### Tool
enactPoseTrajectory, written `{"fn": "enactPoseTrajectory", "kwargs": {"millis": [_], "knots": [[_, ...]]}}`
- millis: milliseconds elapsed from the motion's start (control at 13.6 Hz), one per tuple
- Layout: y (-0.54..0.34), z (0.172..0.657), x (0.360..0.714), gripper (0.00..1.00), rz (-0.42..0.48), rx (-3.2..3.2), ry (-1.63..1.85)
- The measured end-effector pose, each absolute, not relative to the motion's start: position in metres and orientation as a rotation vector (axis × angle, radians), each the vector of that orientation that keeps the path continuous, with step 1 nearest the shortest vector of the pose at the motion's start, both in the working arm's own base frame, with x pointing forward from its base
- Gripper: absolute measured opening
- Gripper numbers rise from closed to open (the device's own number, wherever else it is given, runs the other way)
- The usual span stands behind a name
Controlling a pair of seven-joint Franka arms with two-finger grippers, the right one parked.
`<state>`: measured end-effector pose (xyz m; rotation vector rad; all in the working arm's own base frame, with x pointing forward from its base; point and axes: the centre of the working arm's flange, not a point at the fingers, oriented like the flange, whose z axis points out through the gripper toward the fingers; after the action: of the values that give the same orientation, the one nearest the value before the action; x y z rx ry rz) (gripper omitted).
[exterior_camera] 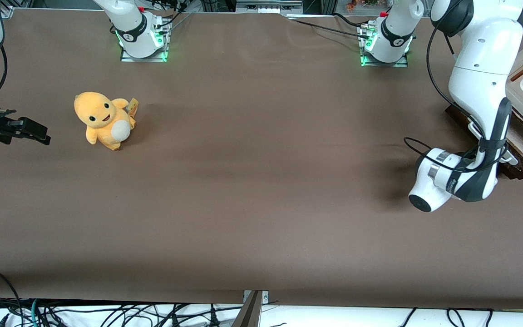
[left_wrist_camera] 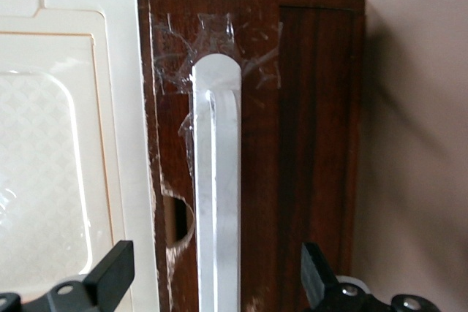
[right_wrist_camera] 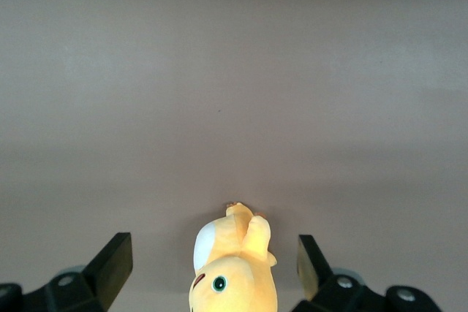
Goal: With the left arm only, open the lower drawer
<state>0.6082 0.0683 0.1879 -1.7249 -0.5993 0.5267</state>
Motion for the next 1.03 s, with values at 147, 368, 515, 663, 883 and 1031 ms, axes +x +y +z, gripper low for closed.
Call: {"fn": "enactPoseTrajectory", "kwargs": {"millis": [147,368,515,663,883,1031], "knots": [[0.047,0.200,0.614,1.00,0.568,-1.815,-0.623],[0.015,0.235,0.622,1.00,0.606,-1.954,-0.658],[-0.005,0.272,0.629,1.00,0.611,-2.061,-0.710],[-0.016,0.311,0.635,1.00,0.637,-2.183,-0.730],[-0.033,0.364,0.639,1.00,0.691,-2.391,-0.721],[-0.042,0.398,0.645,1.00,0.698,-2.532,-0.700]]}}
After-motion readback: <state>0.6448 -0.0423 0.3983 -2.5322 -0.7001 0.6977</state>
